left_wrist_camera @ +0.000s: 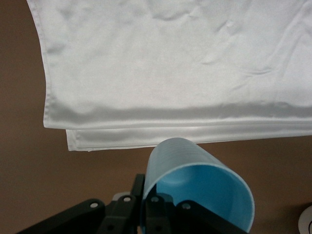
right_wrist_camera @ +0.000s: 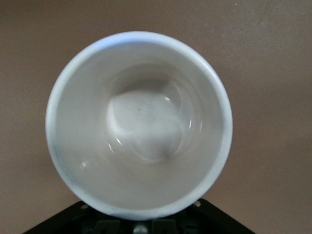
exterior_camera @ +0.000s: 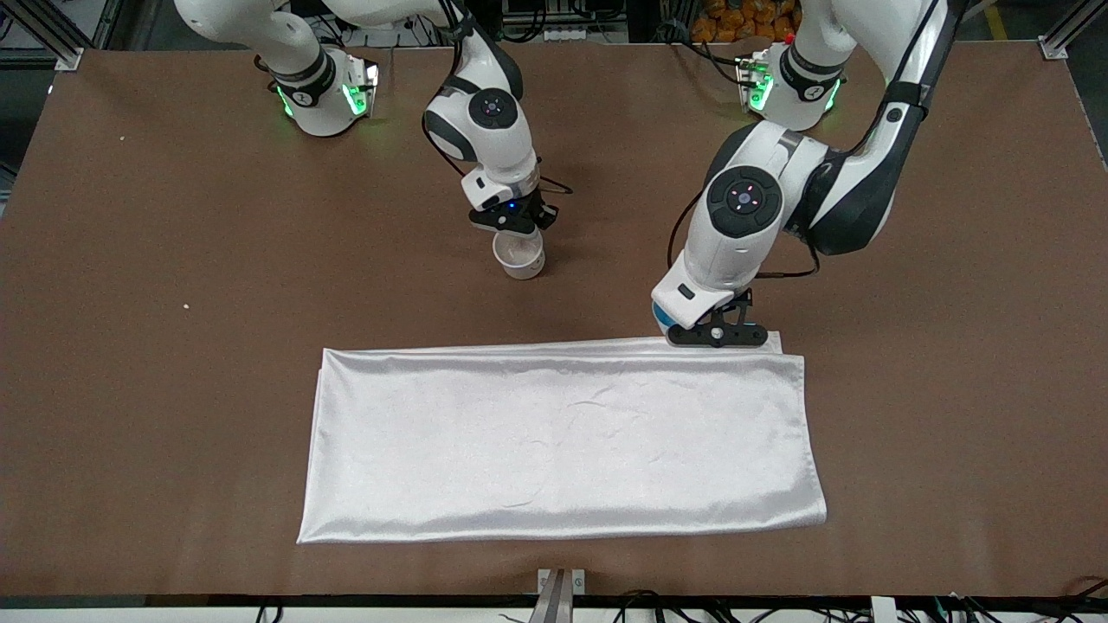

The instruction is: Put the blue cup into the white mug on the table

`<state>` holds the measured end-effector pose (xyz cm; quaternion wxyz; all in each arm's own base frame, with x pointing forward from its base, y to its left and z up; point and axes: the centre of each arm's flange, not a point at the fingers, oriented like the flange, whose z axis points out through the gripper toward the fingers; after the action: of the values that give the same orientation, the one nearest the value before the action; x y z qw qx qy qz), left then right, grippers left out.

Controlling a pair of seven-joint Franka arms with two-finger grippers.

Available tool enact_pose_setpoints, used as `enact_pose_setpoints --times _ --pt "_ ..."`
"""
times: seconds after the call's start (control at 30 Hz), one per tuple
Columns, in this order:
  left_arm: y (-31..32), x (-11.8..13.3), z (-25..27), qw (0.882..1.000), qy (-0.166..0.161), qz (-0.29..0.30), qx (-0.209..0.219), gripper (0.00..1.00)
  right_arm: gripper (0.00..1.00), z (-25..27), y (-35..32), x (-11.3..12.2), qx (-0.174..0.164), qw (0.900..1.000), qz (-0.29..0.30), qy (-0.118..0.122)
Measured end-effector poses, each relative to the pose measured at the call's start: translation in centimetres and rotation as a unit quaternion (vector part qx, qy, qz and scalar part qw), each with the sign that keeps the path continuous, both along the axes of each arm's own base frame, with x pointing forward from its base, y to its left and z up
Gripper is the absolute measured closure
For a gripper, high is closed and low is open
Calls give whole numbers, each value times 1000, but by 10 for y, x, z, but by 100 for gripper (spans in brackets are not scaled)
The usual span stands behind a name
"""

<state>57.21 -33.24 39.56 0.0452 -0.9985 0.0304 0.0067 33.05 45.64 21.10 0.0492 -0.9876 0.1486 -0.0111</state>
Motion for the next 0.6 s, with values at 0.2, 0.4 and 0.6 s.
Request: enact_pose_setpoints --times 0.2,0.4,0.6 --pt "-1 1 3 1000 -3 2 -2 96 70 0 -6 9 -1 1000 -30 -1" --pt "-4 5 17 1000 -15 4 -11 96 40 6 -2 13 3 999 -52 -2" --pt "-6 5 22 1000 -16 7 -19 96 13 18 4 18 1 998 -55 -1"
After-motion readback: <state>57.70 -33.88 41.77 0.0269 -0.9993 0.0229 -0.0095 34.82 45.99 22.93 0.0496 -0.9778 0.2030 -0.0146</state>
